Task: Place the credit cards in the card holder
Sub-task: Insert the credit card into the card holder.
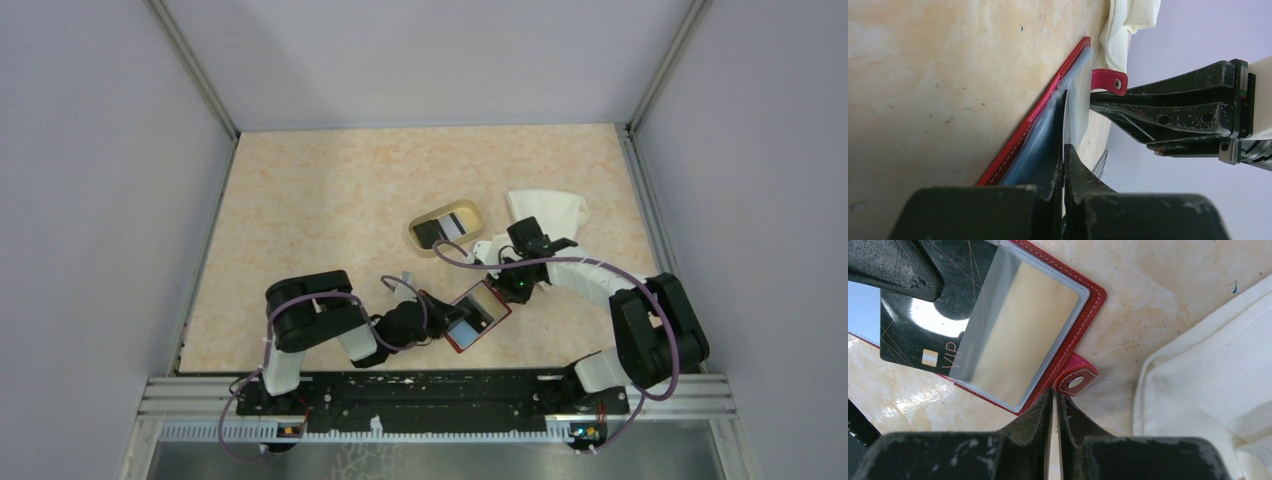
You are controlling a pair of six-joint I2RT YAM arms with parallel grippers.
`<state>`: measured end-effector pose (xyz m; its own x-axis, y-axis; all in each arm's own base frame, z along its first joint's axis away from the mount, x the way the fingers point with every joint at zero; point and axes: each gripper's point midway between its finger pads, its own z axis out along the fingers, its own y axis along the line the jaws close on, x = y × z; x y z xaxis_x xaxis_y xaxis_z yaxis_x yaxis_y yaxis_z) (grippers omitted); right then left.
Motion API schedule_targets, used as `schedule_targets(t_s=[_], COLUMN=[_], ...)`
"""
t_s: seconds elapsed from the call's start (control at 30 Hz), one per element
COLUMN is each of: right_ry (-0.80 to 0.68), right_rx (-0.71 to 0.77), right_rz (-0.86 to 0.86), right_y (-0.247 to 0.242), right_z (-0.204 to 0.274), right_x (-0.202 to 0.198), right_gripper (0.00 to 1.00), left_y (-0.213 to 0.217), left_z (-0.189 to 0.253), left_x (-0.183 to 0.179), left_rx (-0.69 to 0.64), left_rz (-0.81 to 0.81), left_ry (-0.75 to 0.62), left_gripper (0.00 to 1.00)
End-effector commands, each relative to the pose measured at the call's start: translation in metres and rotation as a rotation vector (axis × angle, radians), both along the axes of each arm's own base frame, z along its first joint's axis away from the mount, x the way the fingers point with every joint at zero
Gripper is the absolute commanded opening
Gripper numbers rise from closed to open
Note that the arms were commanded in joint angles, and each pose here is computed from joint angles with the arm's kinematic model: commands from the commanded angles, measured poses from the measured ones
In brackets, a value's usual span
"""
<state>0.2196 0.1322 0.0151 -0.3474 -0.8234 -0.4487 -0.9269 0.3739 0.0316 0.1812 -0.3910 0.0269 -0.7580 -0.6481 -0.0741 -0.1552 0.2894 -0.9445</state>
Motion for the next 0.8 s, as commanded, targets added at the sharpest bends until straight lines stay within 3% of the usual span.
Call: schedule_targets(t_s=[0.0,0.5,0.77], right_ry=[0.052,0.042,-0.119], right_rx=[-0.018,-0.008,0.061], right_rz=[0.022,0.020,0.000], right_y=[0.002,0.004,0.009], right_z=[-0.010,-0.006,0.036], right_x=[-0.011,-0.009,0.010], right_gripper=[0.08,0.08,0.19], left_y=[0.002,-0.009,-0.006], left_z=[-0.020,-0.024,-0.030], left_x=[-0.007,0.006,0.005], left_rx=[0.083,0.075,0.058], left_rz=[-0.013,-0.003,-0.006], left_ry=[0.074,0.056,0.073], left_gripper=[0.00,0.02,0.04])
